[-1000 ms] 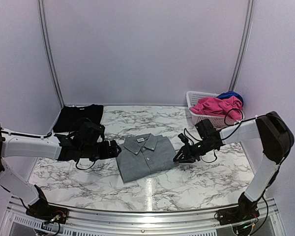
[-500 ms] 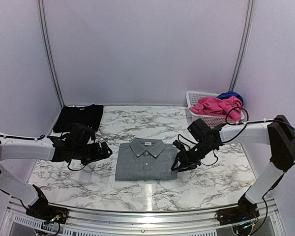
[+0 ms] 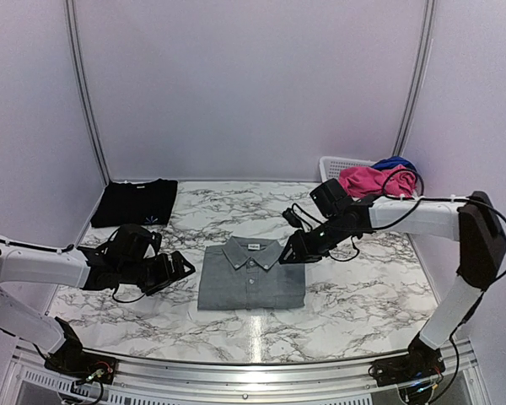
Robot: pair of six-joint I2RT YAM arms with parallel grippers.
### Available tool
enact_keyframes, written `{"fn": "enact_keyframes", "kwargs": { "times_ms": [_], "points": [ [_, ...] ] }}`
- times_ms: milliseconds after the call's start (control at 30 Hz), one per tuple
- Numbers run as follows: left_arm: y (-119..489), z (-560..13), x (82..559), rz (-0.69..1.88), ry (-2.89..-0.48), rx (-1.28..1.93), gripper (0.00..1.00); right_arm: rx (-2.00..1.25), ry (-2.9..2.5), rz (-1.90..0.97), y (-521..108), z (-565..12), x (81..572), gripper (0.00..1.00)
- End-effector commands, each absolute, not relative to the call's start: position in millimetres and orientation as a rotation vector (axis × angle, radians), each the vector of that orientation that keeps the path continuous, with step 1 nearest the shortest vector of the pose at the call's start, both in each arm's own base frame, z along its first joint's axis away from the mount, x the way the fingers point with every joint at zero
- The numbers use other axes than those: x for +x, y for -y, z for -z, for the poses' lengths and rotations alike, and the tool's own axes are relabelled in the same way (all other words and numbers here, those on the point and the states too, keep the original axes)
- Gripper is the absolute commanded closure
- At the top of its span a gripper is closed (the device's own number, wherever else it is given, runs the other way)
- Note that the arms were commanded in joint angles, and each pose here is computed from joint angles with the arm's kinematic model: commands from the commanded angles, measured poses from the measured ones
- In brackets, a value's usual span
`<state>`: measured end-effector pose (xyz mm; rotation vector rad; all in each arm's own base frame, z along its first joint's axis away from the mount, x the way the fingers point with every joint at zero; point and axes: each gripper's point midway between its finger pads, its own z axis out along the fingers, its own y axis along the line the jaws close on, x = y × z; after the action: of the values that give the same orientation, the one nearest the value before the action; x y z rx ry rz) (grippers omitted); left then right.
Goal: Fold and stack the mixed laundry pile
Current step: Adjust the square-folded shirt at the center of the board, then pick up the square-folded shirt from the center of the board.
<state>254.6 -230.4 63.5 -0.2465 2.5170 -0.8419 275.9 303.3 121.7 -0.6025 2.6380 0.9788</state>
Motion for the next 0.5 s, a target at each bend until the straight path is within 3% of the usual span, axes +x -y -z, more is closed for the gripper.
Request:
{"fn": "enact_keyframes", "kwargs": {
  "times_ms": [0, 233, 333, 467],
  "points": [
    [237.6, -71.8, 258.8, 0.918, -2.477, -0.264, 0.01, -0.685, -2.63, -1.001, -319.1, -86.1, 292.1, 0.65],
    [229.7, -66.9, 254.6, 0.88, -2.493, -0.285, 0.01, -0.808, -2.671, -0.722, -309.9, -42.9, 332.8, 0.62],
    [220.0, -71.0, 254.4, 0.846, -2.474, -0.334, 0.01, -0.885, -2.554, -0.582, -316.4, -88.5, 343.6, 0.57],
    [211.9, -76.2, 255.5, 0.839, -2.442, -0.403, 0.01, -1.032, -2.356, -0.586, -350.7, -145.0, 314.6, 0.5]
  ]
}}
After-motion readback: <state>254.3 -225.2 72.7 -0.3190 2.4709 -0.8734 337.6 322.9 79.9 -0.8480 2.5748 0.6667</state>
